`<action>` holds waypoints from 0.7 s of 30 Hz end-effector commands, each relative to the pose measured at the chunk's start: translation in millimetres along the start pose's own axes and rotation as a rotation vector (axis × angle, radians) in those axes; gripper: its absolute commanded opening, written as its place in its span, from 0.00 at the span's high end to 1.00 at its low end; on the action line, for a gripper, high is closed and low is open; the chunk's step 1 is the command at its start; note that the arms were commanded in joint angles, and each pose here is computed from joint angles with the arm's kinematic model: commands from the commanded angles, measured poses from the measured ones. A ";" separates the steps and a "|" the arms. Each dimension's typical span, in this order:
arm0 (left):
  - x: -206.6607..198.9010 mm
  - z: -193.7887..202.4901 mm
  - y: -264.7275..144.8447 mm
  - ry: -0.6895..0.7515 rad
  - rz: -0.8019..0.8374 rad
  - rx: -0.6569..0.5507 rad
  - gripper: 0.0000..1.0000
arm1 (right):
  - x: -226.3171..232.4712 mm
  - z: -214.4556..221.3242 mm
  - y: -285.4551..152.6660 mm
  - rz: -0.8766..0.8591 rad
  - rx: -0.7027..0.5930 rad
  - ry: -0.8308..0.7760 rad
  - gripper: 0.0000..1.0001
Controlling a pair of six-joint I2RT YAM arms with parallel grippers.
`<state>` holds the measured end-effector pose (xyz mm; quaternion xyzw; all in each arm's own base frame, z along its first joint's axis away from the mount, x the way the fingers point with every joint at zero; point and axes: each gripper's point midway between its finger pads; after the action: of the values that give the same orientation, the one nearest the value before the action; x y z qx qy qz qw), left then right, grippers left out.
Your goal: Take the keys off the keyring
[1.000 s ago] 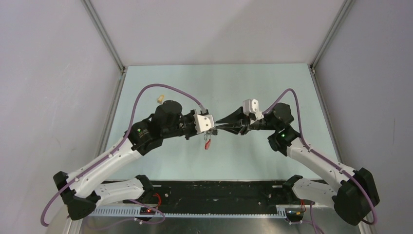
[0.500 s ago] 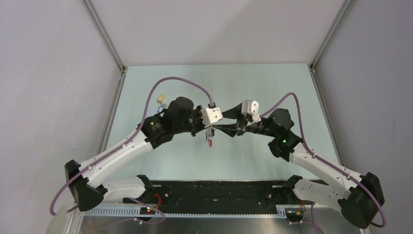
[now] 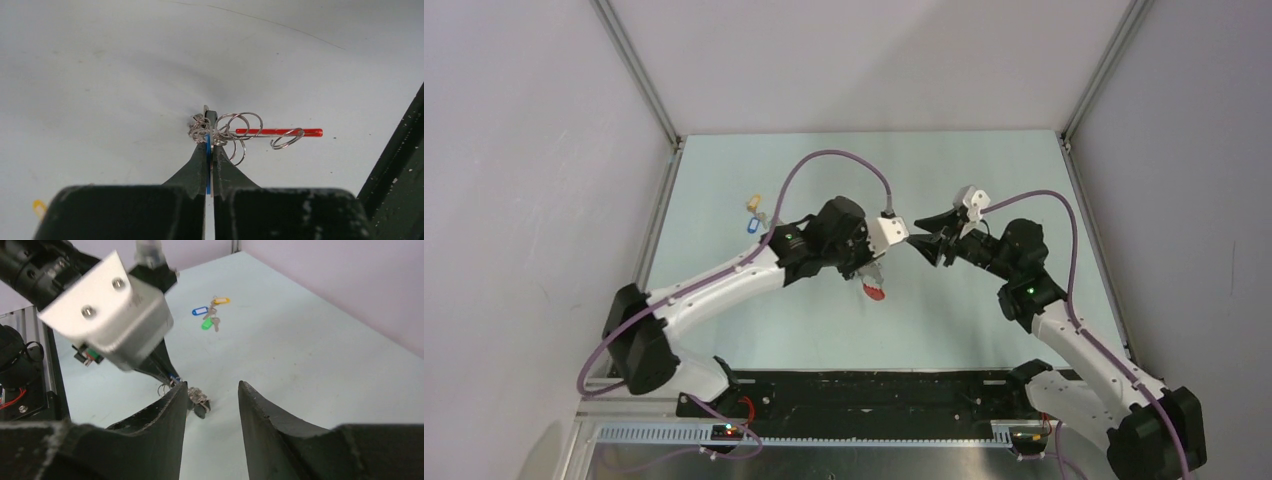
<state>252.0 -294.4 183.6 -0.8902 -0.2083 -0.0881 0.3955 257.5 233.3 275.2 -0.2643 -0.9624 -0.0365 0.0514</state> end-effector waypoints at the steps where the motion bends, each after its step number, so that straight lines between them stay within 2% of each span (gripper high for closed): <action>1: -4.8 -29.7 13.8 -0.064 0.041 -0.068 1.00 | -5.2 13.6 -7.7 -0.051 0.051 0.049 0.55; 9: -22.7 -30.4 26.8 -0.098 0.128 -0.065 1.00 | 5.7 53.1 -11.5 -0.233 0.171 0.085 0.58; 15: -28.5 -27.0 35.2 -0.114 0.157 -0.050 1.00 | 28.3 62.2 -16.1 -0.395 0.190 0.050 0.62; 21: -32.2 -25.8 40.8 -0.116 0.179 -0.043 1.00 | 28.4 80.3 -7.0 -0.401 0.229 0.021 0.58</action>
<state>238.5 -329.7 141.9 -0.9005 -0.1529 -0.0040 0.4070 226.6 242.8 206.7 -0.0861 -0.9896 0.0488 0.1044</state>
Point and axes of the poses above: each gripper's point midway between its finger pads, its own y axis out along the fingers, its own x axis along the line the jaws close on, z = x × y, and after that the axes turned 7 degrees about y, right-handed
